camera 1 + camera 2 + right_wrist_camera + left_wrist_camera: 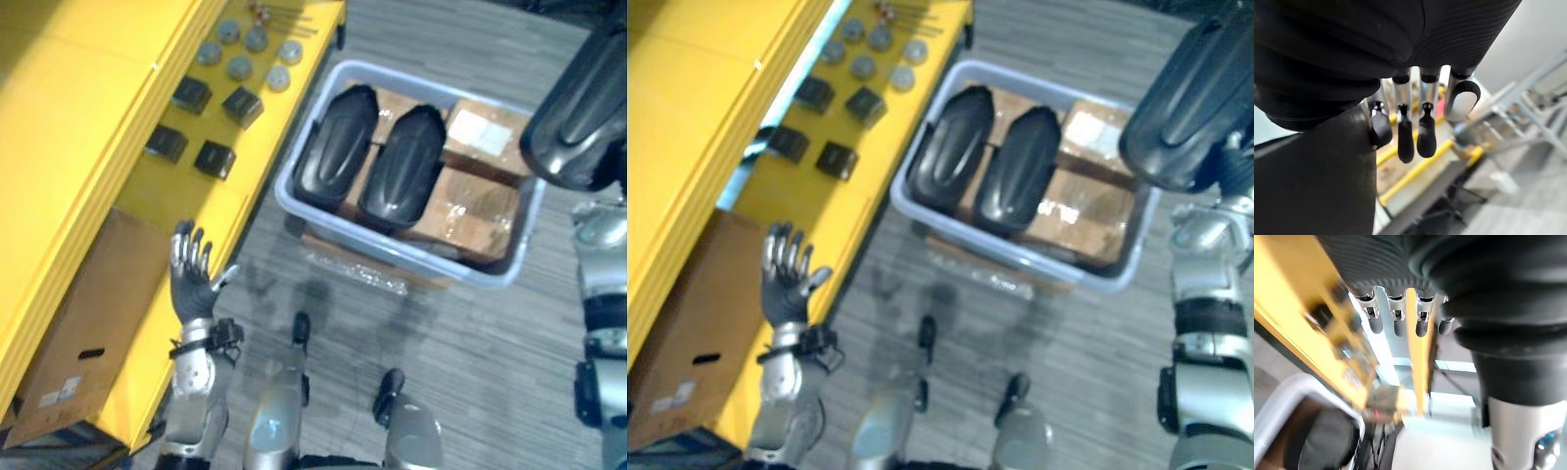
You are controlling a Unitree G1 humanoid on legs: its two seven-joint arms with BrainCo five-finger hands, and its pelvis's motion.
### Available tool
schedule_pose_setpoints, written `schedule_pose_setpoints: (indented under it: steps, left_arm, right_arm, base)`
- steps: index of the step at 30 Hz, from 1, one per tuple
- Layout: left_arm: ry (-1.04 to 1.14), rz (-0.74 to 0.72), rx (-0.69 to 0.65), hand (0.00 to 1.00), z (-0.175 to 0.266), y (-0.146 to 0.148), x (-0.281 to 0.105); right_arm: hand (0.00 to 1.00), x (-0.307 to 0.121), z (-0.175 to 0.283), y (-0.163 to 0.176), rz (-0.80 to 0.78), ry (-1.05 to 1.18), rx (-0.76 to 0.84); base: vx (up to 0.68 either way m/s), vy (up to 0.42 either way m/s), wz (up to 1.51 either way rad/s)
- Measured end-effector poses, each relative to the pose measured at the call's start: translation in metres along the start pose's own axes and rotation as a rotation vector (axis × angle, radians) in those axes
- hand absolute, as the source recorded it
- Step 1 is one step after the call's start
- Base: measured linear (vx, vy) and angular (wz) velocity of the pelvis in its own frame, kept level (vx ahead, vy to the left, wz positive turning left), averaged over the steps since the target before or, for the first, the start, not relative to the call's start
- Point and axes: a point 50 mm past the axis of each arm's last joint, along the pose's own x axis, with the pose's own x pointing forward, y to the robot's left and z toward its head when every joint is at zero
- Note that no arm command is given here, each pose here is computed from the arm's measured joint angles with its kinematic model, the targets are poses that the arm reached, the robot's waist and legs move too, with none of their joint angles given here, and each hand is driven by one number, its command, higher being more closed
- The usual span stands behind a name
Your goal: Walk over and take plastic housings, then place them on the shelf
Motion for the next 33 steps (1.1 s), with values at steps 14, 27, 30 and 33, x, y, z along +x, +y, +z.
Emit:
schedule_pose_setpoints:
  steps: [14,27,30,33]
  left_arm:
    - [0.344,-0.314,-0.121,0.00,-0.025,-0.031,0.070]
    - [0.612,-0.336,-0.483,0.00,-0.048,-0.047,0.062]
    - [0.627,-0.319,-0.479,0.00,-0.051,-0.045,0.062]
    - [0.633,-0.322,-0.485,0.00,-0.052,-0.047,0.061]
  right_arm:
    - [1.00,-0.048,0.057,0.028,0.183,-0.485,-0.006]
    - [1.00,-0.097,0.083,0.063,0.461,-0.763,-0.068]
    - [1.00,-0.105,0.082,0.069,0.510,-0.770,-0.077]
    - [1.00,-0.114,0.077,0.078,0.564,-0.773,-0.105]
  base:
    - [-0.04,-0.014,-0.23]
    - [-0.01,-0.004,-0.03]
    - [0.00,0.000,0.00]
    - [0.00,0.000,0.00]
